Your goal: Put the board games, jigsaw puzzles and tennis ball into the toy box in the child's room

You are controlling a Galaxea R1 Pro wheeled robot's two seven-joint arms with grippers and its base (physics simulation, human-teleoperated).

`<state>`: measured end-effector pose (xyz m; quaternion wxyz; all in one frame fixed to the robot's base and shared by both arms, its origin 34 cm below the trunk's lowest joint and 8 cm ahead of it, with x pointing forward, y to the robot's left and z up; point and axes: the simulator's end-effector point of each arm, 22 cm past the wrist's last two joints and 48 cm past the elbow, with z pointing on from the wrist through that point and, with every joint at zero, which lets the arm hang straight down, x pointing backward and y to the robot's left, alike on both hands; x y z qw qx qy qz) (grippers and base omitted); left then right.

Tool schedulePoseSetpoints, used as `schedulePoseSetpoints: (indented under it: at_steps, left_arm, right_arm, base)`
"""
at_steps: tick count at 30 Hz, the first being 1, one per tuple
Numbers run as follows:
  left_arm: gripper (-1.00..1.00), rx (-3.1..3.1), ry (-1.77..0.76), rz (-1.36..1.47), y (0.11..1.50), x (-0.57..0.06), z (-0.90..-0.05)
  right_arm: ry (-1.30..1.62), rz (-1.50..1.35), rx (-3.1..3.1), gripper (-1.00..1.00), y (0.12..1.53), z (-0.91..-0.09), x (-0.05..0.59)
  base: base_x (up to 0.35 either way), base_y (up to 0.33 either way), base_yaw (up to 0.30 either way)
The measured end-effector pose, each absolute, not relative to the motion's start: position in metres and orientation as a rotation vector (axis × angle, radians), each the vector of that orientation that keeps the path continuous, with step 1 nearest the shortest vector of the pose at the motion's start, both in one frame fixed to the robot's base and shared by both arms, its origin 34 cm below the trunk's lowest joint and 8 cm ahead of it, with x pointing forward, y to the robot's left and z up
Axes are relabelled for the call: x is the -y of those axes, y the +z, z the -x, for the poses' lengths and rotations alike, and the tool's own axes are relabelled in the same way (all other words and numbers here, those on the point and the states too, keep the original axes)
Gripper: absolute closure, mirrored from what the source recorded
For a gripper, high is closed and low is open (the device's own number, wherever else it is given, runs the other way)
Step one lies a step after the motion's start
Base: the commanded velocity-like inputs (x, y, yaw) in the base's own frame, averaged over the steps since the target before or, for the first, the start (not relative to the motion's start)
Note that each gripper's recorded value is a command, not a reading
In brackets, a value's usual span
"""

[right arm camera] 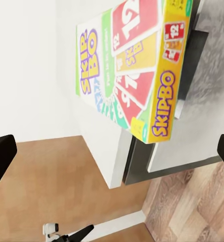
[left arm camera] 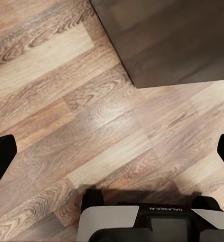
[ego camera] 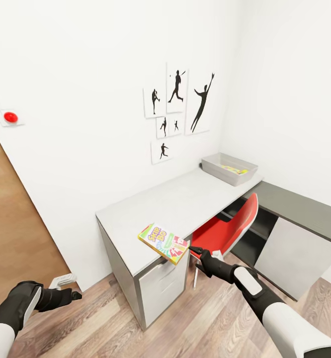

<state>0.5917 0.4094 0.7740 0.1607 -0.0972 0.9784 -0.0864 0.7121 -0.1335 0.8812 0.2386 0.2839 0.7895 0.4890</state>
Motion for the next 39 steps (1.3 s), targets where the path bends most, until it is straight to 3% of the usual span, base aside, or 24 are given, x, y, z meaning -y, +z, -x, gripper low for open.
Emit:
schedulePoseSetpoints:
  at_steps: [39]
  left_arm:
    - [-1.00,-2.792,-0.247,0.277,0.734,-0.409,-0.603]
  right_arm:
    - [1.410,-0.784,-2.051,-1.00,0.857,-0.730,0.133]
  base:
    - [0.000,0.000,0.000]
